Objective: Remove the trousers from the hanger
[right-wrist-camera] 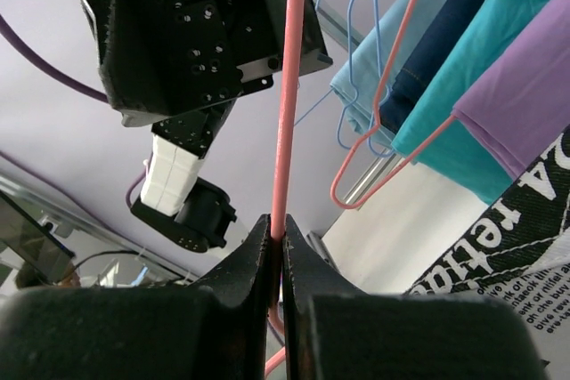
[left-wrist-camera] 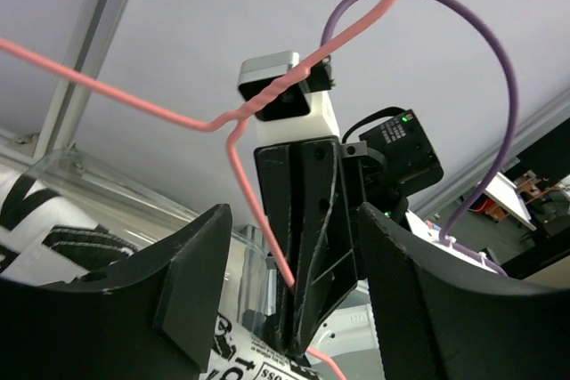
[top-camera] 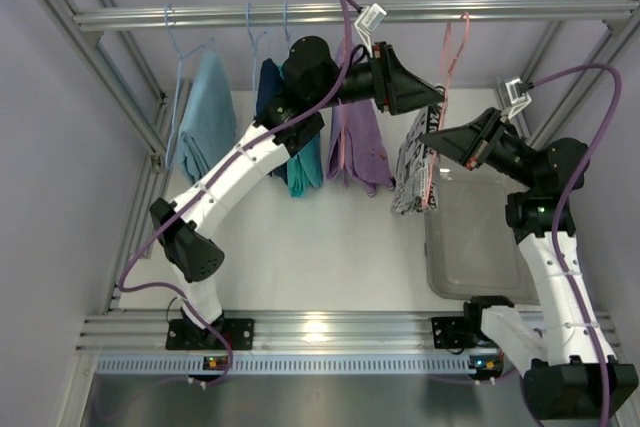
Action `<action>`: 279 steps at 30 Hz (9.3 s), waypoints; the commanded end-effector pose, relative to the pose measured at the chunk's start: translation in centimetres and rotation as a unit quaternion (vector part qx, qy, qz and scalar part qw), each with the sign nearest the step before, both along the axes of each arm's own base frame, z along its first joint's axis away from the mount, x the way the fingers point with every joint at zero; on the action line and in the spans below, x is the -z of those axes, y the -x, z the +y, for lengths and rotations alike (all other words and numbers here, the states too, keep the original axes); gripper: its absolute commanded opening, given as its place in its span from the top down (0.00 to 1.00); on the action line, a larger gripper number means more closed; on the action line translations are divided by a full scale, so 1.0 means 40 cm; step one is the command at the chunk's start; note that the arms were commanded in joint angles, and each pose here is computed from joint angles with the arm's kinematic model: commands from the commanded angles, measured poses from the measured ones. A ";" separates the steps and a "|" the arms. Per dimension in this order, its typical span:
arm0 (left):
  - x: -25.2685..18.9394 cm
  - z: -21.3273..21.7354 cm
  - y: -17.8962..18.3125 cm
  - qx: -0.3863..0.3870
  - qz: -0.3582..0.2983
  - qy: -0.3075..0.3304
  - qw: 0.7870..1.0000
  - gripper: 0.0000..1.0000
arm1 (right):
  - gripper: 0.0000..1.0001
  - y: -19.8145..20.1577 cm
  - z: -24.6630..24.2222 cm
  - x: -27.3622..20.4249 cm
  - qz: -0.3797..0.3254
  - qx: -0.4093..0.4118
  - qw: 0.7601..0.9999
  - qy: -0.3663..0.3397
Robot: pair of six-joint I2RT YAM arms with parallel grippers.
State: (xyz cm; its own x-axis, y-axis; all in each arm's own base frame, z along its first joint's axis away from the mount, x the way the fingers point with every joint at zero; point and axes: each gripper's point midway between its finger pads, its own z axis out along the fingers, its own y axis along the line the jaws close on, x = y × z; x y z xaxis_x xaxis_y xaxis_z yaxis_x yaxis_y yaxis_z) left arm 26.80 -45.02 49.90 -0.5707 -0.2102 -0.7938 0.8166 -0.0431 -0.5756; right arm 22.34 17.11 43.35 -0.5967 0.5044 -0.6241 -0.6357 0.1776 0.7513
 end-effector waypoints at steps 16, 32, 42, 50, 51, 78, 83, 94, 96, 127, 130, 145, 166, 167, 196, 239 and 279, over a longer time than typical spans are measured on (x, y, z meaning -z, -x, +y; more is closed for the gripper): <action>-0.025 -0.023 0.036 0.037 0.020 0.054 0.998 0.43 | 1.00 0.040 0.018 -0.075 -0.075 -0.006 0.997 -0.012; -0.023 -0.038 0.060 0.047 0.053 0.061 0.996 1.00 | 0.92 0.032 0.024 -0.038 -0.059 0.002 0.998 0.000; -0.069 -0.010 0.065 0.024 0.036 0.063 0.997 1.00 | 0.05 0.017 -0.128 0.120 -0.078 0.240 0.948 0.195; -0.085 -0.003 0.059 0.022 0.045 0.066 0.997 1.00 | 0.02 0.091 -0.193 0.236 -0.167 0.263 0.884 0.348; -0.087 -0.003 0.057 0.021 0.049 0.067 0.996 1.00 | 0.03 0.093 -0.199 0.249 -0.190 0.257 0.870 0.375; -0.201 0.024 0.057 0.015 0.068 0.120 0.990 1.00 | 0.07 -0.018 -0.199 0.440 -0.289 0.223 0.814 0.451; -0.224 0.036 0.068 0.018 0.070 0.129 0.989 1.00 | 0.07 -0.056 -0.211 0.452 -0.280 0.247 0.813 0.447; -0.247 0.049 0.074 0.014 0.072 0.138 0.988 1.00 | 0.00 -0.070 -0.161 0.425 -0.276 0.236 0.849 0.384; -0.249 0.049 0.072 0.012 0.075 0.139 0.987 1.00 | 0.01 -0.069 -0.153 0.415 -0.275 0.237 0.853 0.374; -0.221 0.038 0.056 0.003 0.097 0.128 0.987 1.00 | 0.05 -0.088 -0.147 0.242 -0.294 0.335 0.835 0.321; -0.208 0.037 0.055 0.003 0.105 0.122 0.987 1.00 | 0.12 -0.094 -0.155 0.216 -0.298 0.349 0.830 0.315; -0.113 0.032 0.011 -0.027 0.105 0.078 0.991 1.00 | 1.00 0.002 -0.170 0.058 -0.299 0.350 0.844 0.275; 0.210 0.059 -0.023 -0.087 0.103 -0.089 0.987 1.00 | 1.00 0.274 -0.288 -0.418 -0.396 0.444 0.793 0.133; 0.228 0.058 -0.027 -0.091 0.108 -0.096 0.985 1.00 | 1.00 0.304 -0.298 -0.452 -0.409 0.450 0.785 0.121; 0.144 0.116 -0.032 -0.118 0.063 -0.077 0.988 1.00 | 1.00 0.142 -0.647 0.041 -0.110 0.630 0.544 0.543; 0.211 0.121 -0.042 -0.097 0.006 -0.120 0.988 1.00 | 0.82 0.106 -0.554 0.905 0.096 -0.034 0.680 0.727; 0.222 -0.114 0.023 -0.304 0.100 -0.152 0.935 1.00 | 0.38 0.091 -0.226 0.139 -0.182 0.210 0.908 0.314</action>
State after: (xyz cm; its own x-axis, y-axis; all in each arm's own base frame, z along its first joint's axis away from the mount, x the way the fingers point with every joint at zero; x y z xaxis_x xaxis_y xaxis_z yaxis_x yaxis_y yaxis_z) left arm 26.59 -49.21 37.35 -0.5821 -0.2546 -0.7722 0.4937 0.6439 -0.5844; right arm 17.25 8.84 36.30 -0.1767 0.1144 -0.9776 -0.5918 0.7813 0.1984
